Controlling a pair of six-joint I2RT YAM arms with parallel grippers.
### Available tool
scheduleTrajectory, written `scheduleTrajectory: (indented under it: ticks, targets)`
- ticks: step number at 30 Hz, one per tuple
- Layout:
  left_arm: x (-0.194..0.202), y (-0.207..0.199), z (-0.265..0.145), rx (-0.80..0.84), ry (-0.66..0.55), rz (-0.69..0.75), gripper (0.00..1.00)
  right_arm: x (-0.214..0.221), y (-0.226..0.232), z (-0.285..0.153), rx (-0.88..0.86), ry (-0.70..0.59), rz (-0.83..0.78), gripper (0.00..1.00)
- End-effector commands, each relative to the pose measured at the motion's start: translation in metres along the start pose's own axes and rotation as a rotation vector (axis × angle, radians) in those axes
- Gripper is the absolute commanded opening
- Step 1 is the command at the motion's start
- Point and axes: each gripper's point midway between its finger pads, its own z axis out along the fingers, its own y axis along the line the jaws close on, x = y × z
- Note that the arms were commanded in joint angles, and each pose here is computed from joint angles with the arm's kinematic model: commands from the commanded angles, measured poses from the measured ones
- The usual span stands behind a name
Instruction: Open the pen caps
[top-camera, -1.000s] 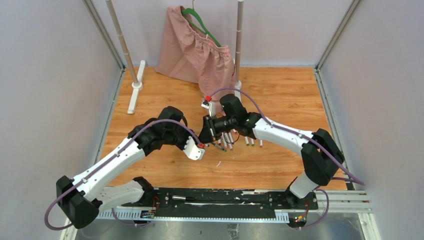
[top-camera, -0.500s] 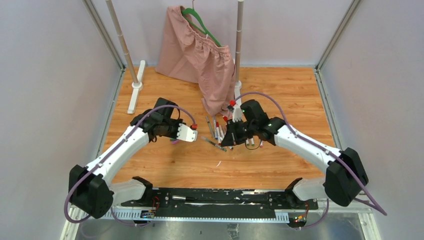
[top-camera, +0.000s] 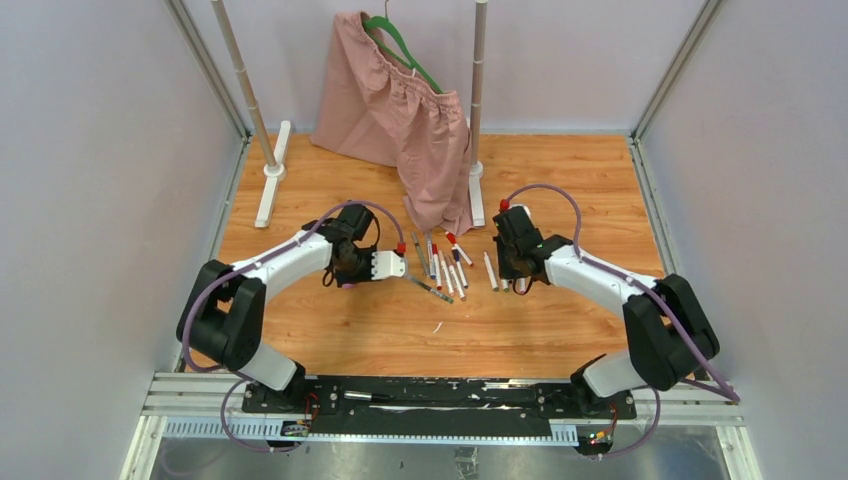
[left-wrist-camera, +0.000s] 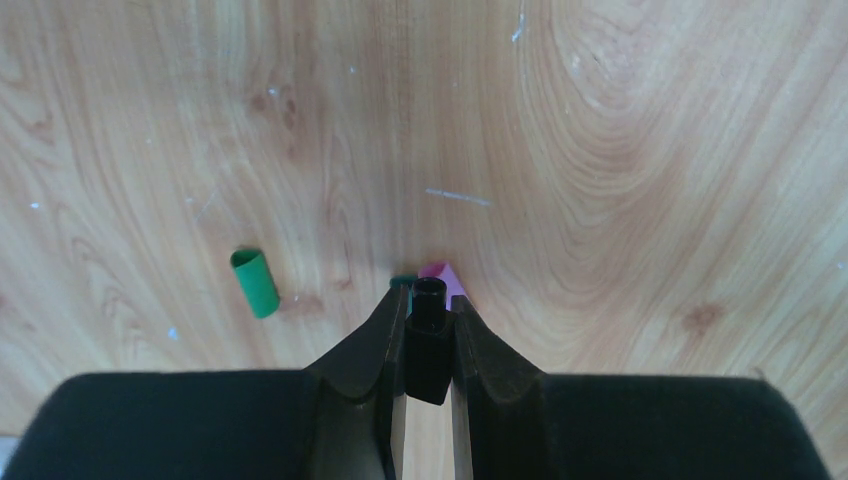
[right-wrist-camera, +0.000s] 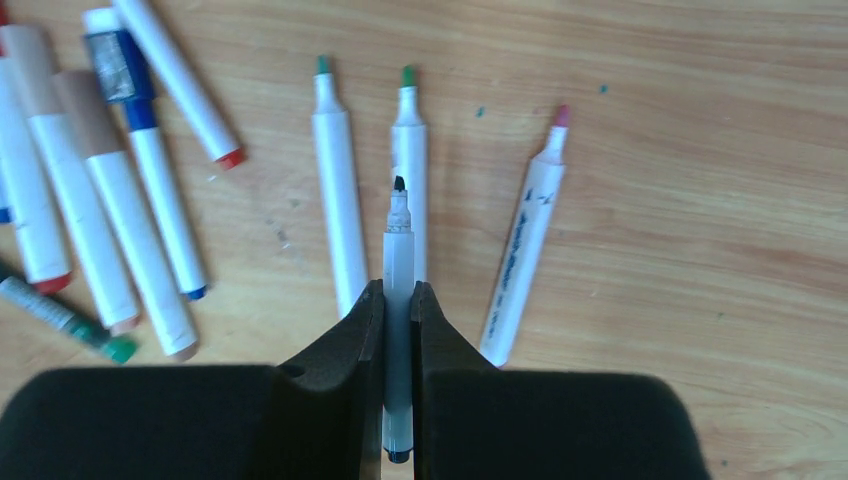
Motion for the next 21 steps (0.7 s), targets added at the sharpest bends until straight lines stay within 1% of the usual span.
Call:
scheduleTrajectory:
  ticks: [1, 5, 7, 9, 11, 12, 15, 19, 21]
  targets:
    - [0.0, 0.005, 0.018, -0.014, -0.01, -0.069, 0.0, -0.007, -0.032, 0.015, 0.145, -0.034, 0.005, 0.05]
    - [0.001, 0.006, 0.027, 0.005, 0.005, -0.097, 0.03, -0.003, -0.036, 0.026, 0.141, -0.023, 0.024, 0.07]
    - [0.001, 0.005, 0.029, 0.013, 0.003, -0.105, 0.06, -0.001, -0.036, 0.029, 0.139, -0.016, 0.019, 0.1]
    - [0.003, 0.002, 0.03, 0.019, 0.01, -0.103, 0.13, 0.001, -0.037, 0.032, 0.146, -0.008, 0.011, 0.14]
    - [0.005, 0.003, 0.03, 0.015, 0.022, -0.103, 0.22, 0.006, -0.041, 0.034, 0.151, 0.003, 0.006, 0.2]
    - [0.005, 0.003, 0.03, 0.012, 0.026, -0.109, 0.27, 0.008, -0.042, 0.033, 0.15, 0.004, 0.008, 0.24]
    - [0.002, 0.008, 0.022, 0.001, 0.02, -0.131, 0.38, 0.011, -0.042, 0.032, 0.135, 0.009, 0.022, 0.35]
    - [-0.005, 0.005, 0.013, 0.021, -0.007, -0.136, 0.51, 0.007, -0.04, 0.027, 0.122, -0.005, 0.026, 0.39]
    - [-0.007, 0.005, 0.006, 0.029, -0.004, -0.136, 0.56, 0.002, -0.038, 0.023, 0.112, -0.019, 0.033, 0.4]
